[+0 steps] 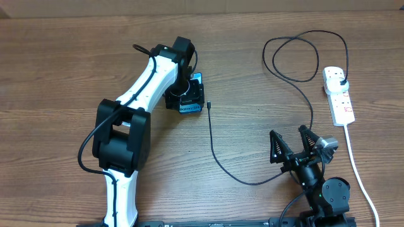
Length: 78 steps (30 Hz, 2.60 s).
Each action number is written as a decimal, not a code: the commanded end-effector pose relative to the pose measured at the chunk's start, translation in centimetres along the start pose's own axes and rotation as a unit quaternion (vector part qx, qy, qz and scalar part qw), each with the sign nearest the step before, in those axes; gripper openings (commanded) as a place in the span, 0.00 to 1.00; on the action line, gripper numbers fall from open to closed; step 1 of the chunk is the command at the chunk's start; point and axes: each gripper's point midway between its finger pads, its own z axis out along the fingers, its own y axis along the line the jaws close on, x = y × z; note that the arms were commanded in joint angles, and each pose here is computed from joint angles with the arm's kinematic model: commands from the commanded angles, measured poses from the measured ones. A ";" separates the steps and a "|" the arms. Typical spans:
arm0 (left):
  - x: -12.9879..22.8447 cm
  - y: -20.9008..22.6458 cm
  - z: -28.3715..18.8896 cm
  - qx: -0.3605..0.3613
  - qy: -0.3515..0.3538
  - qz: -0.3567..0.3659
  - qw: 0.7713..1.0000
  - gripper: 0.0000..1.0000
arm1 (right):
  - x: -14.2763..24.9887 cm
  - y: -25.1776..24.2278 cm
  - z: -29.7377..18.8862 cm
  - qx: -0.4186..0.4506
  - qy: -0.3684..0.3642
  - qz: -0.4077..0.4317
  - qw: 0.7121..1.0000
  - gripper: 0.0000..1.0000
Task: Plug charger to phone and switch on socket
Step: 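Lift the phone with the left gripper and stand it upright near the cable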
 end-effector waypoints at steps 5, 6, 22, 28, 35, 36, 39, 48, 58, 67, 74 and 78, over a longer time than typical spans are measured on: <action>0.7 0.1 2.0 -0.050 -0.010 0.009 0.999 0.46 | 0.2 -0.3 0.0 0.004 -0.002 0.002 1.000 1.00; 0.9 0.1 2.3 -0.051 -0.009 0.011 0.999 0.46 | 0.2 -0.3 0.0 0.004 -0.002 0.002 1.000 1.00; 2.8 1.6 5.8 -0.064 0.008 -0.008 0.998 0.75 | 0.2 -0.3 0.0 0.004 -0.002 0.002 1.000 1.00; 2.3 1.4 5.4 -0.061 0.002 -0.008 0.998 1.00 | 0.2 -0.3 0.0 0.004 -0.002 0.002 1.000 1.00; 0.7 0.0 3.1 -0.049 -0.020 -0.003 0.999 1.00 | 0.2 -0.3 0.0 0.004 -0.002 0.002 1.000 1.00; 0.4 -0.3 2.7 -0.047 -0.025 -0.002 0.999 1.00 | 0.2 -0.3 0.0 0.004 -0.002 0.002 1.000 1.00; -0.6 -1.1 1.6 -0.038 -0.041 0.001 0.998 1.00 | 0.2 -0.3 0.0 0.004 -0.002 0.002 1.000 1.00; -3.2 -2.7 0.1 -0.011 -0.093 -0.022 0.995 1.00 | 0.2 -0.3 0.0 0.004 -0.002 0.002 1.000 1.00; -4.6 -2.4 -0.2 -0.016 -0.128 -0.085 0.988 1.00 | 0.2 -0.3 0.0 0.004 -0.002 0.002 1.000 1.00; -5.0 -2.6 -0.3 -0.018 -0.139 -0.085 0.986 1.00 | 0.2 -0.3 0.0 0.004 -0.002 0.002 1.000 1.00; -4.9 -2.5 0.3 -0.031 -0.140 -0.081 0.986 1.00 | 0.2 -0.3 0.0 0.004 -0.002 0.002 1.000 1.00; -4.6 -2.5 1.2 -0.038 -0.132 -0.079 0.987 1.00 | 0.2 -0.3 0.0 0.004 -0.002 0.002 1.000 1.00</action>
